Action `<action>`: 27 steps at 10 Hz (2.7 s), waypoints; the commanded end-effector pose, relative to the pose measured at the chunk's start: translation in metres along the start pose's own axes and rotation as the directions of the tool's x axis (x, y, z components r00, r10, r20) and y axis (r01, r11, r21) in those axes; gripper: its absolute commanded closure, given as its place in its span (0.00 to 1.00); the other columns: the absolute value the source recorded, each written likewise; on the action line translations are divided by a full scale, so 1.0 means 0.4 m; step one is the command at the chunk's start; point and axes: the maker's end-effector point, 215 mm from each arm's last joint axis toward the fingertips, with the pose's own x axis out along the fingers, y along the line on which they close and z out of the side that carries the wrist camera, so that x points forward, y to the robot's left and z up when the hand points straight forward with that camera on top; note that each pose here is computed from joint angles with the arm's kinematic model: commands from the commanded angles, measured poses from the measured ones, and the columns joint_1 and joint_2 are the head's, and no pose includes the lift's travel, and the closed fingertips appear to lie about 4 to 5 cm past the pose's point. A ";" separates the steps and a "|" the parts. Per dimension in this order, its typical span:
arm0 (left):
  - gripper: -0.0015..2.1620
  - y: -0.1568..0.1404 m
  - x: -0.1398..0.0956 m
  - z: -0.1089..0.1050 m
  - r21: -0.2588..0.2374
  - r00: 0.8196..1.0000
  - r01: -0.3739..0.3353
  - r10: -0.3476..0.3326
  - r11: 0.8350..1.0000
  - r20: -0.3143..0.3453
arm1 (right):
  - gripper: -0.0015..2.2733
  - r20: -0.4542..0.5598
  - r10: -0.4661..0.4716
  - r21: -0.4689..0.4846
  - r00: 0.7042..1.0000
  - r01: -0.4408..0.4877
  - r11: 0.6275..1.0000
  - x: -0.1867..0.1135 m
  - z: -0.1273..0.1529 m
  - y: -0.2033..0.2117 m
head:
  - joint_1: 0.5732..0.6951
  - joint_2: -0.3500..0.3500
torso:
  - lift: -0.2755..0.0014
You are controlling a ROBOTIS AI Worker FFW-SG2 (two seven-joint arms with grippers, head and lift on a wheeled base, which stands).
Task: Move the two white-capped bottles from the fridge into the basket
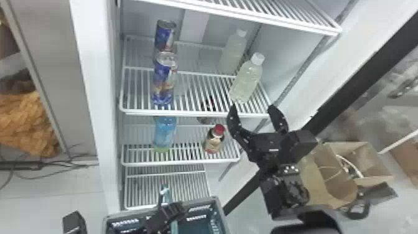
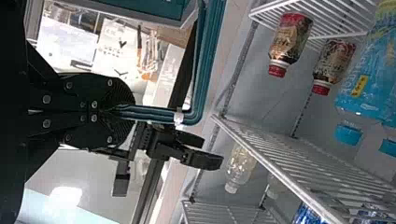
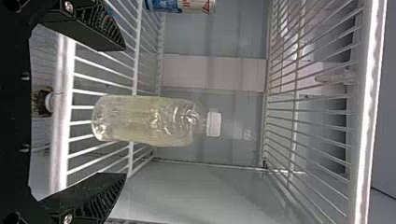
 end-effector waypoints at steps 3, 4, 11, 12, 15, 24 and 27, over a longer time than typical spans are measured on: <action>0.54 -0.004 0.006 0.002 0.004 1.000 0.003 -0.003 1.000 0.000 | 0.03 0.023 -0.005 0.001 1.000 0.005 1.000 0.073 0.002 -0.007 | 1.00 0.00 | 0.99; 0.54 -0.006 0.006 0.003 0.003 1.000 0.006 -0.006 1.000 0.001 | 0.03 0.036 -0.009 0.002 0.999 0.009 1.000 0.094 0.007 -0.012 | 1.00 0.00 | 0.99; 0.54 -0.008 0.011 -0.005 -0.001 1.000 0.009 -0.009 1.000 -0.011 | 0.03 0.074 -0.024 0.014 0.997 0.023 1.000 0.211 0.020 -0.051 | 1.00 0.00 | 0.99; 0.54 -0.009 0.011 -0.005 -0.002 1.000 0.010 -0.010 1.000 -0.010 | 0.04 0.077 -0.013 0.021 0.997 0.011 1.000 0.230 0.019 -0.050 | 1.00 0.00 | 0.99; 0.54 -0.011 0.011 -0.001 0.002 1.000 0.010 -0.010 1.000 -0.009 | 0.39 0.082 -0.010 0.040 0.997 0.007 0.999 0.242 0.021 -0.050 | 1.00 0.00 | 0.99; 0.54 -0.014 0.010 0.003 0.001 1.000 0.013 -0.013 1.000 -0.004 | 0.44 0.107 0.044 0.146 0.993 -0.059 0.988 0.122 0.142 0.011 | 1.00 0.00 | 0.99; 0.54 -0.016 0.013 0.005 0.005 1.000 0.012 -0.012 1.000 -0.007 | 0.44 0.061 0.088 0.159 0.994 -0.097 0.982 0.020 0.173 0.055 | 1.00 0.00 | 0.99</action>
